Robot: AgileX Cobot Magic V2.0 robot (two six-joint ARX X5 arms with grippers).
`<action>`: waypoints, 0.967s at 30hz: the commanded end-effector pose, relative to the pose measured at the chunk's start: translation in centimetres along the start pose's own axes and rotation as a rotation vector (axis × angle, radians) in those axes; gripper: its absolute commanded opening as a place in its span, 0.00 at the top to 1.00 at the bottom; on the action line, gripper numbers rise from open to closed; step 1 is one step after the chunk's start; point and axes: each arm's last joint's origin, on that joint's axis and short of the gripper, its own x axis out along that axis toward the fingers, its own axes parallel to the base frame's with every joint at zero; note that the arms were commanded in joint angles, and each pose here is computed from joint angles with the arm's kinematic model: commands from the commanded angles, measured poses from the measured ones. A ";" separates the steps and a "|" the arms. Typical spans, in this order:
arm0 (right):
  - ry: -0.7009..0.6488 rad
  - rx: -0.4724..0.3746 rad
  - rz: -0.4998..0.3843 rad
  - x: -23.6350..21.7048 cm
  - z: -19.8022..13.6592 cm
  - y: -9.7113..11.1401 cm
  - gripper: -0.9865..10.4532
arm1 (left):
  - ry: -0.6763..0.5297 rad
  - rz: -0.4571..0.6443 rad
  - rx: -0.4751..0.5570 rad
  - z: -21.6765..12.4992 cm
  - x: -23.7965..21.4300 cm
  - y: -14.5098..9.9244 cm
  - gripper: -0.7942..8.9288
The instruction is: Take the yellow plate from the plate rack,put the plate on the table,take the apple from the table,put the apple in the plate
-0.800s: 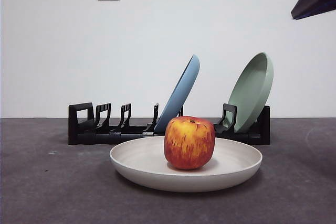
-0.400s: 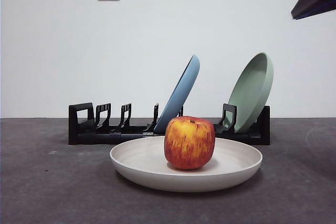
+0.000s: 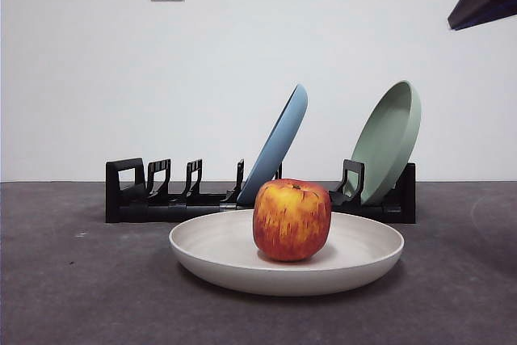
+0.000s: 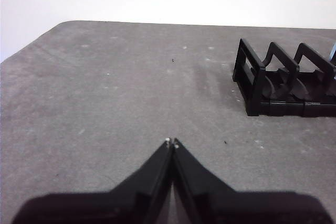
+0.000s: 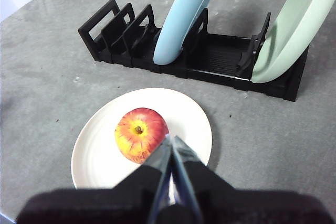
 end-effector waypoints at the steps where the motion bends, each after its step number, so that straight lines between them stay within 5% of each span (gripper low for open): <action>1: -0.002 0.005 -0.001 0.1 -0.1 0.0 0.91 | 0.009 0.003 0.011 -0.4 0.1 0.0 0.92; 24: -0.002 0.005 -0.002 0.0 -0.1 0.0 0.91 | 0.008 0.003 0.011 -0.4 0.1 0.0 0.92; 29: -0.076 -0.108 -0.085 -1.6 0.1 -0.7 0.91 | 0.006 0.003 0.011 -0.4 0.1 0.0 0.92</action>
